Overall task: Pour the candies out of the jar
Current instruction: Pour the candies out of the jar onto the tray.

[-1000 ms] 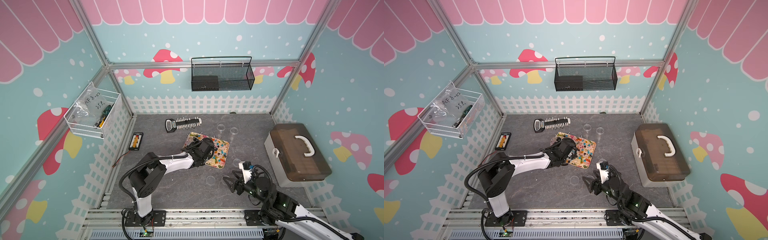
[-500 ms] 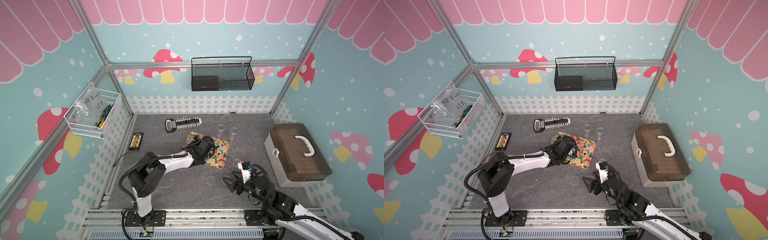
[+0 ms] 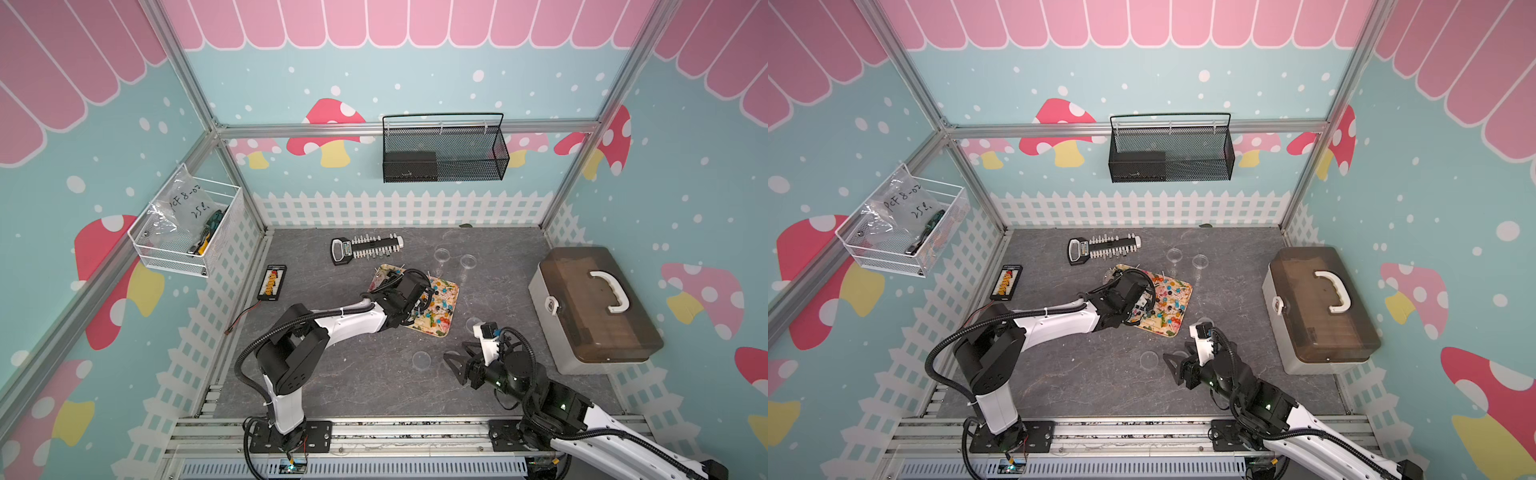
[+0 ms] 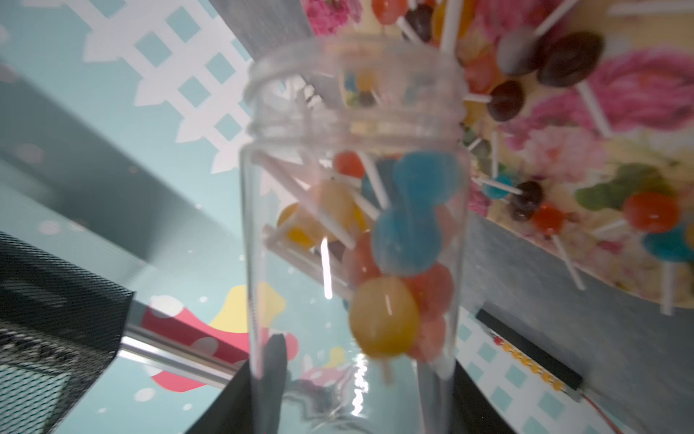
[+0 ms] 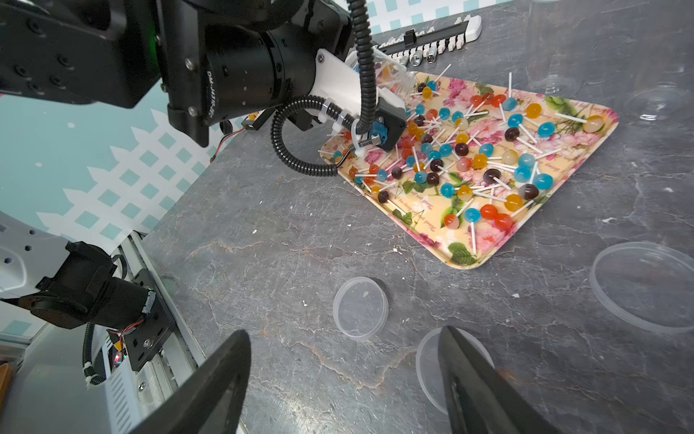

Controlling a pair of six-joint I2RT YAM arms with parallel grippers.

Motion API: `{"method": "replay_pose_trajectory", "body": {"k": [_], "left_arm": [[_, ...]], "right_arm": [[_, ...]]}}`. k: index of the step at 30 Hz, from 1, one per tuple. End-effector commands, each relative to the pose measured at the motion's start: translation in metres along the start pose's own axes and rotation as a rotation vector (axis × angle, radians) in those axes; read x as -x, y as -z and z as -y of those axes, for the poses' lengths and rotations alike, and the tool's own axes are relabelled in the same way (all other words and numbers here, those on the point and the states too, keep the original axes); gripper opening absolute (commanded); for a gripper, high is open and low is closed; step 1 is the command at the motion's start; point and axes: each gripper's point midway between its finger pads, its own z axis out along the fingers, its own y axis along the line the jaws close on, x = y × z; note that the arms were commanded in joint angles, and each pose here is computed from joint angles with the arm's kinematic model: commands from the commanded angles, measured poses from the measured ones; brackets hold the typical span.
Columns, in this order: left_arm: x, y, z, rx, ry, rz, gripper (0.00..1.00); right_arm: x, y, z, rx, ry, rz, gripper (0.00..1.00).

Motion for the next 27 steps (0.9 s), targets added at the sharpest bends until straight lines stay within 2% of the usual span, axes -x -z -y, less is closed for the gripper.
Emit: {"method": "replay_pose_trajectory", "body": {"k": [1, 3, 5, 7, 8, 9, 10, 11, 12, 13, 14, 15, 16, 17, 18, 19, 20, 21, 22, 23, 25, 27], "left_arm": [[-0.01, 0.008, -0.013, 0.015, 0.066, 0.019, 0.57], [-0.012, 0.01, -0.012, -0.006, 0.08, 0.033, 0.58], [-0.014, 0.009, -0.008, -0.018, 0.036, 0.021, 0.58], [-0.027, 0.002, -0.027, 0.061, 0.162, -0.015, 0.59], [-0.024, 0.005, -0.019, -0.013, 0.202, 0.031, 0.58], [-0.019, 0.01, -0.004, -0.102, 0.171, 0.073, 0.58], [-0.021, 0.006, -0.001, -0.091, 0.129, 0.045, 0.58], [-0.027, -0.002, -0.01, 0.002, 0.132, -0.021, 0.59], [-0.03, -0.004, -0.013, 0.03, 0.16, -0.027, 0.59], [-0.023, 0.001, 0.0, -0.052, 0.16, 0.03, 0.59], [-0.014, 0.01, 0.017, -0.151, 0.109, 0.09, 0.59], [-0.015, 0.009, 0.013, -0.121, 0.092, 0.074, 0.59], [-0.022, 0.003, 0.002, -0.055, 0.12, 0.03, 0.6], [-0.026, 0.002, -0.001, -0.058, 0.167, 0.036, 0.6], [-0.018, 0.01, 0.01, -0.158, 0.14, 0.105, 0.6], [-0.014, 0.015, 0.035, -0.24, 0.016, 0.124, 0.6], [-0.017, 0.004, 0.04, -0.166, -0.088, 0.027, 0.6], [-0.025, -0.01, 0.025, -0.042, -0.137, -0.086, 0.6], [-0.029, -0.012, 0.016, -0.004, -0.121, -0.123, 0.6], [-0.026, -0.008, 0.013, -0.02, -0.072, -0.098, 0.6], [-0.022, -0.003, 0.012, -0.031, -0.055, -0.076, 0.59], [-0.02, -0.006, 0.001, 0.056, -0.095, -0.098, 0.59]], "right_arm": [[0.012, 0.003, -0.005, 0.018, -0.02, 0.038, 0.77], [0.012, 0.002, -0.006, 0.02, -0.017, 0.035, 0.77], [0.011, 0.002, -0.006, 0.019, -0.018, 0.029, 0.77], [0.011, 0.002, -0.007, 0.022, -0.019, 0.027, 0.77], [0.011, 0.002, -0.007, 0.025, -0.019, 0.026, 0.77], [0.011, 0.002, -0.008, 0.027, -0.021, 0.028, 0.77], [0.011, 0.002, -0.007, 0.024, -0.023, 0.028, 0.77], [0.011, 0.002, -0.007, 0.024, -0.021, 0.029, 0.77], [0.011, 0.002, -0.007, 0.024, -0.021, 0.028, 0.77], [0.01, 0.002, -0.006, 0.021, -0.024, 0.029, 0.77], [0.01, 0.002, -0.006, 0.021, -0.025, 0.032, 0.77], [0.01, 0.002, -0.005, 0.02, -0.024, 0.033, 0.77], [0.01, 0.001, -0.006, 0.02, -0.024, 0.032, 0.77], [0.01, 0.001, -0.006, 0.021, -0.021, 0.029, 0.77], [0.01, 0.001, -0.007, 0.022, -0.022, 0.025, 0.77], [0.01, 0.0, -0.007, 0.024, -0.02, 0.024, 0.77], [0.01, 0.0, -0.007, 0.023, -0.017, 0.023, 0.77], [0.009, -0.001, -0.007, 0.022, -0.016, 0.02, 0.77], [0.009, -0.001, -0.007, 0.024, -0.015, 0.016, 0.77], [0.008, -0.002, -0.008, 0.025, -0.015, 0.013, 0.77], [0.009, -0.002, -0.008, 0.028, -0.016, 0.016, 0.77], [0.008, -0.002, -0.009, 0.03, -0.018, 0.013, 0.77]]}}
